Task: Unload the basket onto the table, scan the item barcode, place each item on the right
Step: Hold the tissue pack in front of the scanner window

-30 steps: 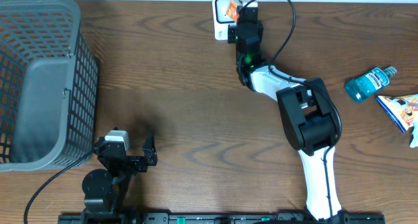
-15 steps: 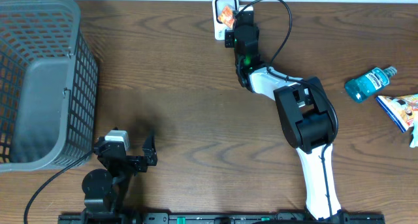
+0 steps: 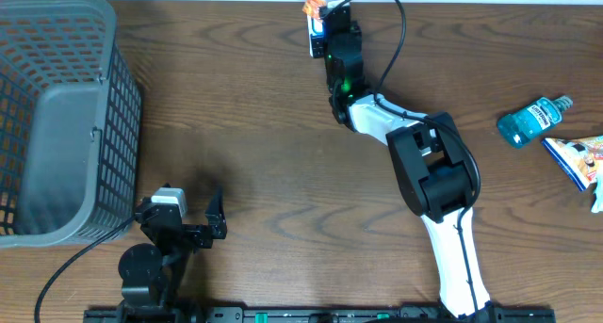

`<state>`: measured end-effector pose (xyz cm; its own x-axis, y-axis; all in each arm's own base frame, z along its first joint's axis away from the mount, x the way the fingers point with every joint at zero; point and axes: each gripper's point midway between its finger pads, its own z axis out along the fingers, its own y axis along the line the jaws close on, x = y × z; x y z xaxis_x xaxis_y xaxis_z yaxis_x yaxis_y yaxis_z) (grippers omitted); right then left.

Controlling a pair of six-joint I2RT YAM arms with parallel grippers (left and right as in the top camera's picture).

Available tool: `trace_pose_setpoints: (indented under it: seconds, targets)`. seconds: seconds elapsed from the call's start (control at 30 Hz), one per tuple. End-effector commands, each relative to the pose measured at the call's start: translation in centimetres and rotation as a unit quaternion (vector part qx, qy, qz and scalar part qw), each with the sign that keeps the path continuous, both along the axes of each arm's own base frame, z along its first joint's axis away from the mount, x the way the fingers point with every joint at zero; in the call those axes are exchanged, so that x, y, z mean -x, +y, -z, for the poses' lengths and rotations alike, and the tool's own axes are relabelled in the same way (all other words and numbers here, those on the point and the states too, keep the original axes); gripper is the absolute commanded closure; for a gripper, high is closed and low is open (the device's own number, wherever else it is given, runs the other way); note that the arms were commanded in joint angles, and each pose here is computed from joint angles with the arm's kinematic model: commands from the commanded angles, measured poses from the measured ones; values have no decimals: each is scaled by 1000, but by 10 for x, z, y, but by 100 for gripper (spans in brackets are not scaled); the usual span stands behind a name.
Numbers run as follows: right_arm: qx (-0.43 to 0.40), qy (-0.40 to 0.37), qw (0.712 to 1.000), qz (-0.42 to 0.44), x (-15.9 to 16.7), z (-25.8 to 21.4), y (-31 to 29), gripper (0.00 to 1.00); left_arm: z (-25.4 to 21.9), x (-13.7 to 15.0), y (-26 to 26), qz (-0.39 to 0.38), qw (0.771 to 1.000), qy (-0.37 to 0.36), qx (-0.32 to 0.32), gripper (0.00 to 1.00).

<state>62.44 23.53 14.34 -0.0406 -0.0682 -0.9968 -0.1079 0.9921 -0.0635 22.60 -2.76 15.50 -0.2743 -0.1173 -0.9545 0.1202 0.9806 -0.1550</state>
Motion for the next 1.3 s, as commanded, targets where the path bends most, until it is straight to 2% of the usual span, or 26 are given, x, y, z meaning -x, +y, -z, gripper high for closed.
trace_pose_setpoints:
  seconds: [0.0, 0.3, 0.47, 0.6, 0.87, 1.1, 1.27]
  targets:
    - [24, -6, 1000, 13, -4, 1, -4, 99, -7, 1, -2, 5, 1000, -9, -2, 2]
    - [9, 26, 999, 28, -10, 47, -21, 97, -7, 1, -2, 5, 1000, -9, -2, 2]
    - [-2, 31, 999, 25, -9, 53, -16, 98, -7, 1, -2, 5, 1000, -9, -2, 2]
    - [-49, 32, 998, 27, -11, 48, -15, 99, -7, 1, -2, 5, 1000, -9, -2, 2]
    - [-35, 51, 998, 19, -4, 7, -9, 99, -7, 1, -2, 5, 1000, -9, -2, 2]
    - [-16, 102, 994, 20, 16, -37, -15, 99, -7, 1, -2, 5, 1000, -9, -2, 2]
    - [3, 163, 986, 27, 37, -41, -25, 99, -7, 1, -2, 5, 1000, -9, -2, 2]
